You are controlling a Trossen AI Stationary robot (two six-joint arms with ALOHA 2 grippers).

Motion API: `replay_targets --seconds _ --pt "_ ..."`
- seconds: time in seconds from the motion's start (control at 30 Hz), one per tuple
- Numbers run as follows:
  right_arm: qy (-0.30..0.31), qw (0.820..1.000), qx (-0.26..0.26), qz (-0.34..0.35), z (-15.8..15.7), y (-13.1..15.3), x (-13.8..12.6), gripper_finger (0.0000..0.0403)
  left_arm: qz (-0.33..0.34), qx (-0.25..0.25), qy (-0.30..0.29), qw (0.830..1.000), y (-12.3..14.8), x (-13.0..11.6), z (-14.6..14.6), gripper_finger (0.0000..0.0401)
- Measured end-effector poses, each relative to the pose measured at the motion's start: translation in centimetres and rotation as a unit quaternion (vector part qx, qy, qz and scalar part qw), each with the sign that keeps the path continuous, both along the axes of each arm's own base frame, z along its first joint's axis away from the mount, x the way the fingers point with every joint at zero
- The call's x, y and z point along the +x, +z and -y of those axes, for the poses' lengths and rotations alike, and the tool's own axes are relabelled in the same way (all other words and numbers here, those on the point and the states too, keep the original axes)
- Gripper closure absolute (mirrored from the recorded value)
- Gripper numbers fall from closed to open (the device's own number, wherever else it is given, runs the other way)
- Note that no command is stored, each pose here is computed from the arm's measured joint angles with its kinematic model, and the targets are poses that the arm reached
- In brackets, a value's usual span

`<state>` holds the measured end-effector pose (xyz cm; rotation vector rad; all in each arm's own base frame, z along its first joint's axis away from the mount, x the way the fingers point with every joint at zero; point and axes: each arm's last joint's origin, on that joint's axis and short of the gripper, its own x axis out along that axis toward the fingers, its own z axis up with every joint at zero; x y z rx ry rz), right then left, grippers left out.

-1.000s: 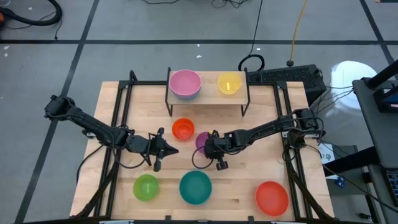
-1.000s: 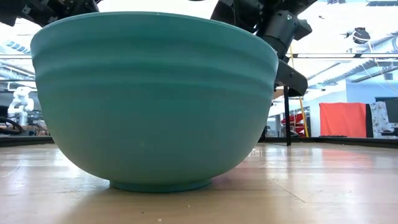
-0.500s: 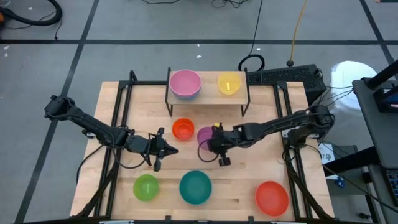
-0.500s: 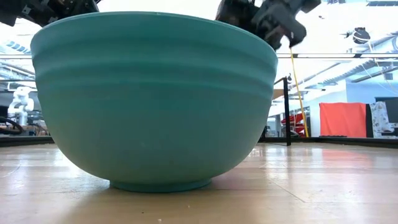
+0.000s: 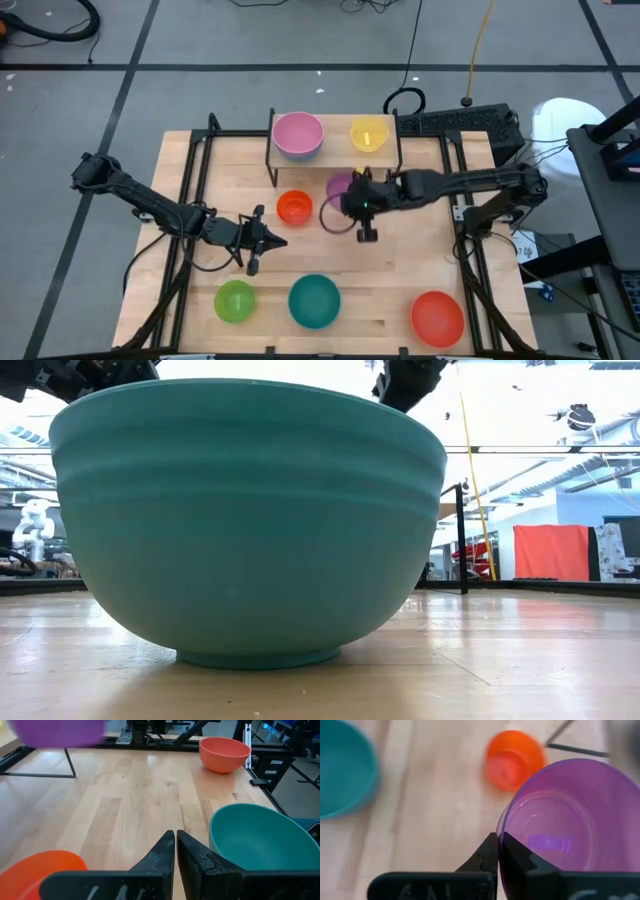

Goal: Place and stack bowls onto a shelf
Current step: Stack the purple bowl on top of the yellow bowl on the shelf

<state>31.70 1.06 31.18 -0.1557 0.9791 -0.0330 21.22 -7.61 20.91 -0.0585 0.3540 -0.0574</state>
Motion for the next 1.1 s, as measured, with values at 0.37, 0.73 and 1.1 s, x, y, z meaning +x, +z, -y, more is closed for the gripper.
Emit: replay_targets --seconds 0.37,0.73,1.1 --pt "-0.063 0.997 -0.043 -0.007 6.0 4.0 -1.0 0.0403 0.000 0.000 0.000 1.000 0.0 0.0 0.0 0.0380" --pt "-0.137 0.988 -0.064 -0.017 12.3 4.4 -2.8 0.0403 0.000 0.000 0.000 1.000 0.0 0.0 0.0 0.0380" --pt "-0.173 0.982 -0.071 -0.012 15.3 4.3 -3.9 0.0403 0.001 0.001 0.006 1.000 0.0 0.0 0.0 0.0380"
